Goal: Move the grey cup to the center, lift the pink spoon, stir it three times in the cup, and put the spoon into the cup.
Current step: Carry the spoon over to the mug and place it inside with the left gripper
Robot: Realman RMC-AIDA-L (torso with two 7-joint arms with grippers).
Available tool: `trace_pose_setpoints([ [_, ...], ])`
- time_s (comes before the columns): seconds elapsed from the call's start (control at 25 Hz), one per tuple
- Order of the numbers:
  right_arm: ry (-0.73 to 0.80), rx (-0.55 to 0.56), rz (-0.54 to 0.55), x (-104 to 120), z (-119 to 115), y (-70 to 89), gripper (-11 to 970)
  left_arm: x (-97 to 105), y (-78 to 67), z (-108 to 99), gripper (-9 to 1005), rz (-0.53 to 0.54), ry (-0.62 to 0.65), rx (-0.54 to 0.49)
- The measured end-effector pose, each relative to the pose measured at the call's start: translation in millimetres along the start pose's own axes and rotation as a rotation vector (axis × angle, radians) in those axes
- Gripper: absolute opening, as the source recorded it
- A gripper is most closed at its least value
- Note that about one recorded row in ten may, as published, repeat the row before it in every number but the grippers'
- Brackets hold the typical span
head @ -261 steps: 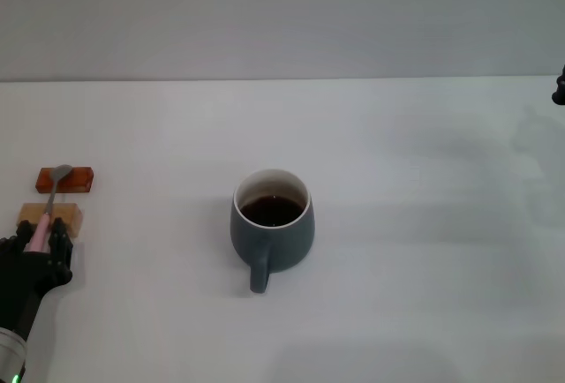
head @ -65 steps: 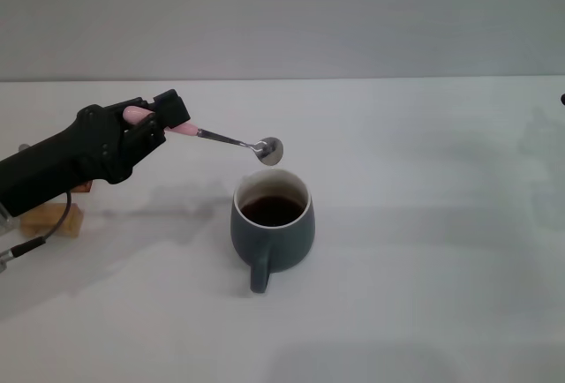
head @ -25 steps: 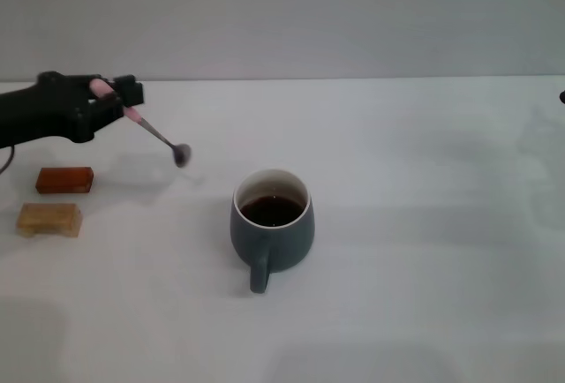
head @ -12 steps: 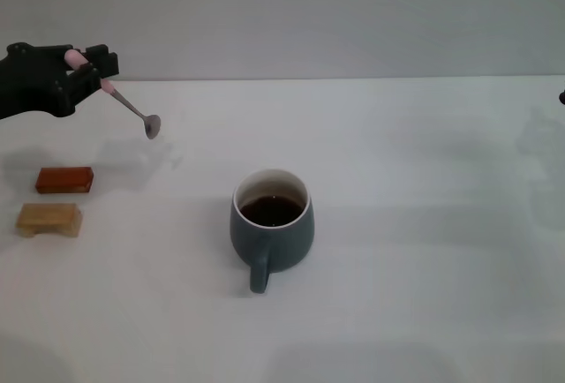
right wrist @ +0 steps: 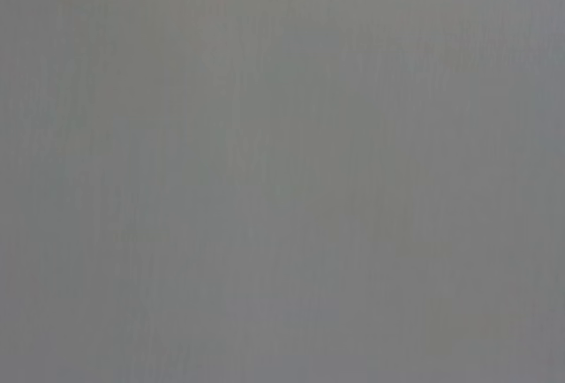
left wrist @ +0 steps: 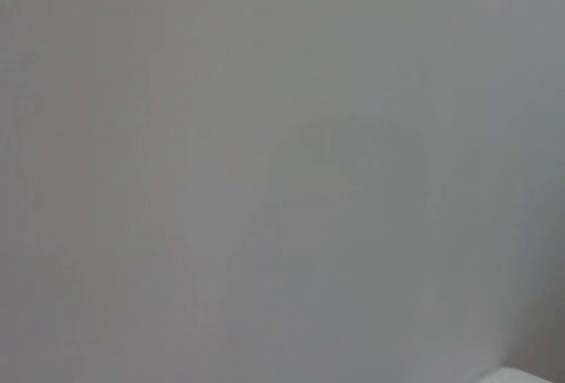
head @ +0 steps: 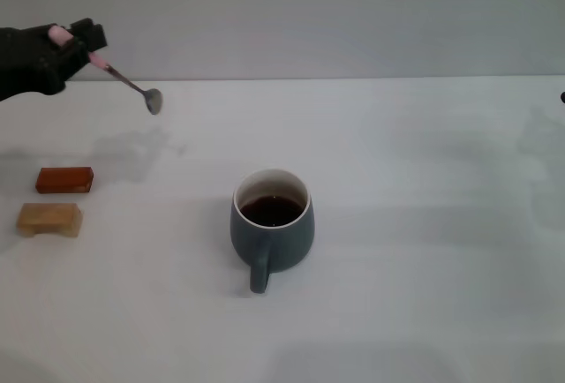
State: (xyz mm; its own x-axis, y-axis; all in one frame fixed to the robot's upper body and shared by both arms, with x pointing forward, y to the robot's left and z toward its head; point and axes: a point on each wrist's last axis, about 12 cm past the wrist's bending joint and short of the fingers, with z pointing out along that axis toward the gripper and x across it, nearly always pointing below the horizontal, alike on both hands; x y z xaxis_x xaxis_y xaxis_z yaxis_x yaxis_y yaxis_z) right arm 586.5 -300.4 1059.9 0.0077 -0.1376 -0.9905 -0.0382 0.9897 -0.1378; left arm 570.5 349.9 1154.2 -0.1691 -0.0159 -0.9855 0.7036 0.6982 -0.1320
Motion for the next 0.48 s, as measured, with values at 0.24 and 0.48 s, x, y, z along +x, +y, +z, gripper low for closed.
trace_pose_setpoints([
  [0.24, 0.0, 0.0, 0.002, 0, 0, 0.7, 5, -6, -13.1, 4, 144, 0.046, 0.06, 0.139],
  [0.48, -0.003, -0.002, 0.002, -1, 0, 1.2, 5, -9, -25.0, 8, 144, 0.044, 0.093, 0.237],
])
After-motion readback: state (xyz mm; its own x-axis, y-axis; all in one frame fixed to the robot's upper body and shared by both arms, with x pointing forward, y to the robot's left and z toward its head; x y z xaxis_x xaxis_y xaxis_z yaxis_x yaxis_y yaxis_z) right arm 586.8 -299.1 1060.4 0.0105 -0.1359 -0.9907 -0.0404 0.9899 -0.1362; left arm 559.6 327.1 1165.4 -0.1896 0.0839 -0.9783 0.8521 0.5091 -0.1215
